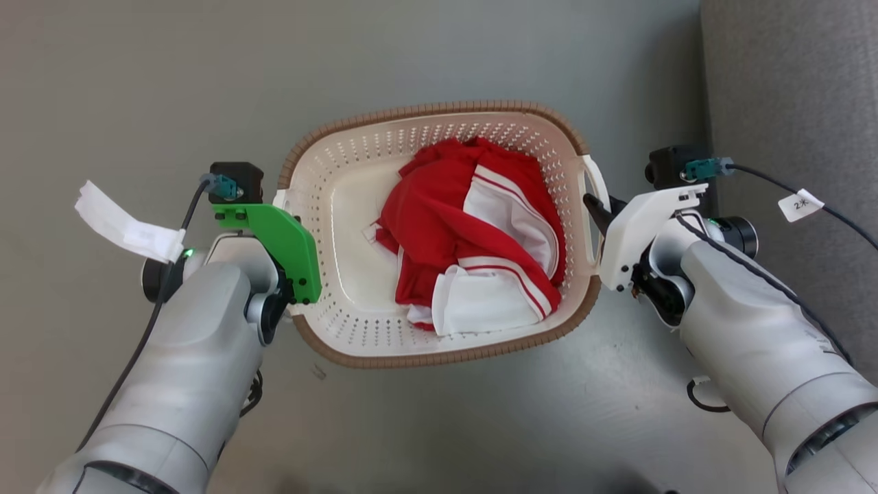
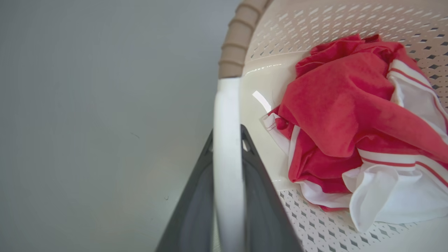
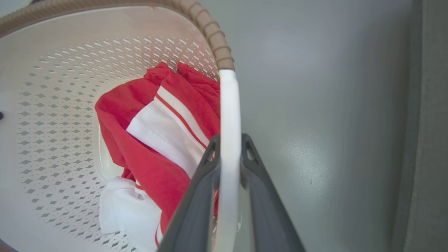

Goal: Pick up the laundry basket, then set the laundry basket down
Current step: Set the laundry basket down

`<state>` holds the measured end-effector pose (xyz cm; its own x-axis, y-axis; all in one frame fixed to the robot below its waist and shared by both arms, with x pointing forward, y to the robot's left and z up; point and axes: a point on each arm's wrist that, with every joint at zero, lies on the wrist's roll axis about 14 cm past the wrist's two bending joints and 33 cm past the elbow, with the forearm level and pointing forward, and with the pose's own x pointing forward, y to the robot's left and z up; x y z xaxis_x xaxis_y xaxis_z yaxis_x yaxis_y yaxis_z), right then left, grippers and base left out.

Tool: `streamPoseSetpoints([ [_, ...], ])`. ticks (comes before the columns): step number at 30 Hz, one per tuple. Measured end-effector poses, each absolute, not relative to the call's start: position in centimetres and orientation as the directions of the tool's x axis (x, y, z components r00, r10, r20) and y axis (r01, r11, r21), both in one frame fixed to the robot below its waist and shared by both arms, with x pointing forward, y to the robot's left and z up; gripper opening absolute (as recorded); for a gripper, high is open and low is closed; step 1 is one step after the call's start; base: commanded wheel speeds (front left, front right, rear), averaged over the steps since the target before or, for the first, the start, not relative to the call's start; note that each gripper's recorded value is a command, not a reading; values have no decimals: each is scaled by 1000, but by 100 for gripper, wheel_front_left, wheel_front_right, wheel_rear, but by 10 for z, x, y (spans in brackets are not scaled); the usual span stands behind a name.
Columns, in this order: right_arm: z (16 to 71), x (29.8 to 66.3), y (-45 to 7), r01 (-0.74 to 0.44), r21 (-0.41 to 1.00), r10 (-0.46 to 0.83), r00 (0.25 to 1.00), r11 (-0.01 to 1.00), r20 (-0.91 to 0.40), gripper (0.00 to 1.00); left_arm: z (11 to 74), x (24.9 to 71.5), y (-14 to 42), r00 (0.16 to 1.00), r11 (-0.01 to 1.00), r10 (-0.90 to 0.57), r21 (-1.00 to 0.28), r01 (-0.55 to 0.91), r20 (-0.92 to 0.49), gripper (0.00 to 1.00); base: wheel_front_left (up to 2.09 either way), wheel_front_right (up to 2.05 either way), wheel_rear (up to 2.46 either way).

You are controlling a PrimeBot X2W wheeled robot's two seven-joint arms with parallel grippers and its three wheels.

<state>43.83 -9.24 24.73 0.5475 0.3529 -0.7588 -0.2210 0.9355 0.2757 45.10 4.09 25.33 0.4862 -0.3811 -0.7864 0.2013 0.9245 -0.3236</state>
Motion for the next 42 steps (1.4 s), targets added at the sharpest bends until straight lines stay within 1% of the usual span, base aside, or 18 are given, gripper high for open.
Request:
streamPoseSetpoints([
  [7,218,443,-92,-205,287,353,521,936,-777,0,224,459,39,472,923,-384,-326,204,-794,0,0,0,0],
  [13,192,438,-96,-184,292,345,484,939,-804,0,197,454,35,437,920,-392,-335,205,-809,0,0,0,0],
  [26,153,437,-104,-172,283,330,444,944,-833,0,158,455,29,416,915,-403,-357,187,-815,0,0,0,0],
  [31,143,430,-104,-162,287,329,427,944,-842,0,147,451,31,405,918,-397,-353,182,-823,0,0,0,0],
  [42,140,431,-103,-153,294,332,429,943,-840,0,142,448,32,393,916,-400,-351,193,-828,0,0,0,0],
])
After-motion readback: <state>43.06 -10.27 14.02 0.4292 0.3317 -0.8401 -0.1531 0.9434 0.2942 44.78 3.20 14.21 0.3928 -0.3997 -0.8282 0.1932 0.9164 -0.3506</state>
